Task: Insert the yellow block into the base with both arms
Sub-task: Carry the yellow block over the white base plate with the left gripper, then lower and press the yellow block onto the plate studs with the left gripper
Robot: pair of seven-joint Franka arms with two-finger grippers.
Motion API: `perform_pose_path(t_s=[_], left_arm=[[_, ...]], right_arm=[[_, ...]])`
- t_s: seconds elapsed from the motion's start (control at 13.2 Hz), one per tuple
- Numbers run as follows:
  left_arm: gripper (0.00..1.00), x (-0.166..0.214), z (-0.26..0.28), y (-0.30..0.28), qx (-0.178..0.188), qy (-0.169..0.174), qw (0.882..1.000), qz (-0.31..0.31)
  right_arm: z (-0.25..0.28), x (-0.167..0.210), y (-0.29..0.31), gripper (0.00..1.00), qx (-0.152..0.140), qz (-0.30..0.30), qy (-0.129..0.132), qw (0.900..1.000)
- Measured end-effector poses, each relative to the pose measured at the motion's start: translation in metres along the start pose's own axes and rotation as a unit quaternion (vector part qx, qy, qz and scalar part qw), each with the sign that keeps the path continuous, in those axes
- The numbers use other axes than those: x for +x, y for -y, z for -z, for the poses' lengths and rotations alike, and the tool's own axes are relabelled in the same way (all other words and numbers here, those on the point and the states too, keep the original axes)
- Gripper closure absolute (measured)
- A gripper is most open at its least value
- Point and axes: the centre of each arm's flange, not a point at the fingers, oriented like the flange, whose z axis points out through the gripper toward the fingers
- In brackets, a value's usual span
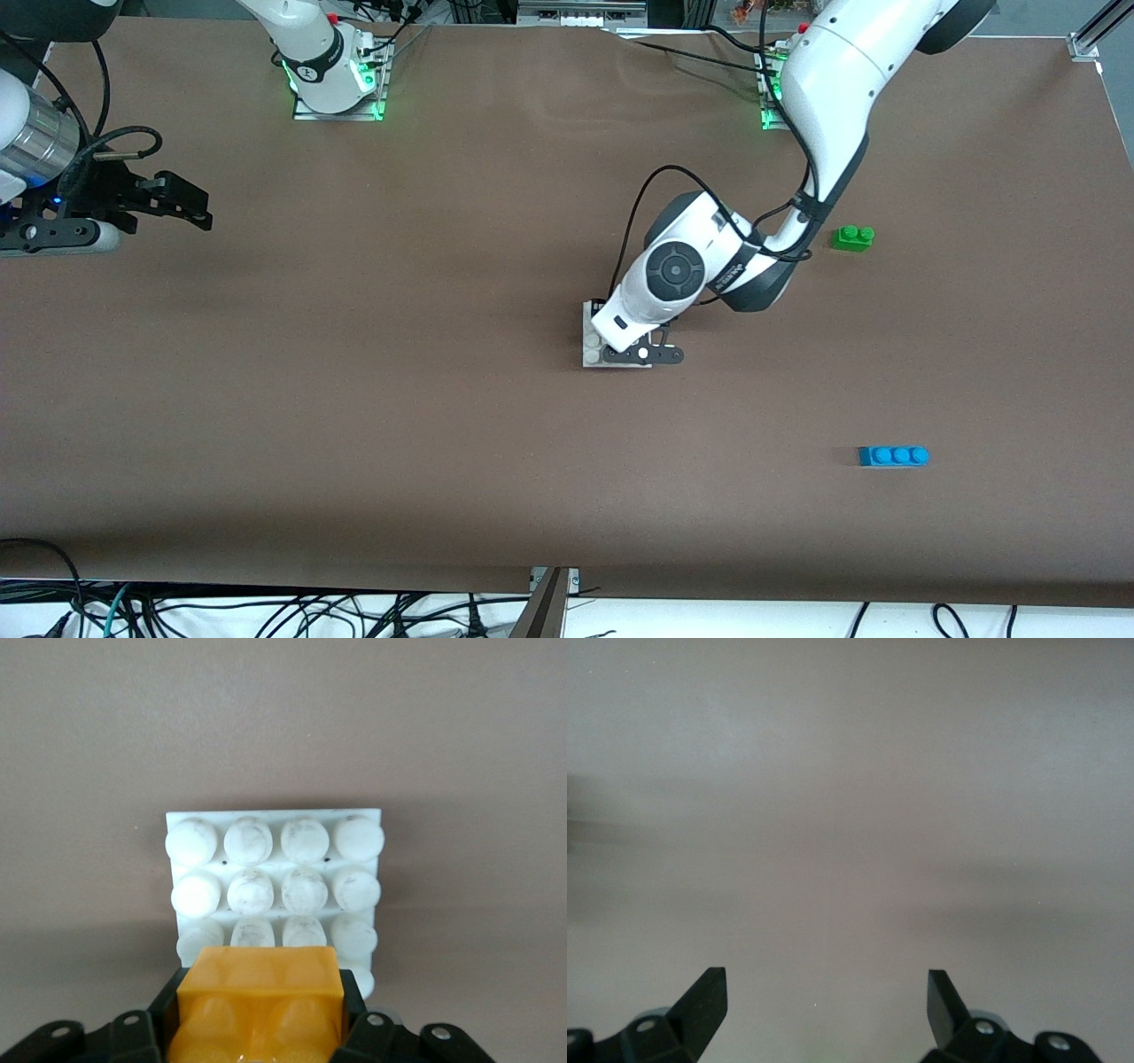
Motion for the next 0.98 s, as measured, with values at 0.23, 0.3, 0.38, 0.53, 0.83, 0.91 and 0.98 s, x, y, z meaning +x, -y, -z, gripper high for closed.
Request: perform_pose_path(t_s=[0.23, 0.3, 0.38, 0.53, 0.83, 0.91, 0.98], left_arm=[[0.32, -0.005, -0.013, -0.008, 0.008, -0.001, 1.000, -0.001], [0.32, -0.005, -0.016, -0.009, 0.006, -0.003, 1.000, -0.002], [0.32, -0.005, -0.020, -0.010, 0.006, -0.006, 1.000, -0.004], [0.32, -0.007, -0.033, -0.011, 0.016, -0.015, 1.000, -0.017], [0.32, -0.006, -0.038, -0.011, 0.019, -0.020, 0.999, -0.021], [0.32, -0.006, -0.038, -0.011, 0.019, -0.020, 0.999, -0.021], [0.32, -0.007, -0.038, -0.012, 0.019, -0.020, 0.999, -0.022]], right_arm=[[0.000, 0.000, 0.000, 0.00, 0.000, 0.000, 0.000, 1.000], [0.000, 0.000, 0.000, 0.00, 0.000, 0.000, 0.000, 1.000], [0.000, 0.000, 0.000, 0.00, 0.000, 0.000, 0.000, 1.000], [0.000, 0.000, 0.000, 0.00, 0.000, 0.000, 0.000, 1.000], [0.000, 0.000, 0.000, 0.00, 0.000, 0.000, 0.000, 1.000], [0.000, 0.000, 0.000, 0.00, 0.000, 0.000, 0.000, 1.000], [0.000, 0.000, 0.000, 0.00, 0.000, 0.000, 0.000, 1.000]])
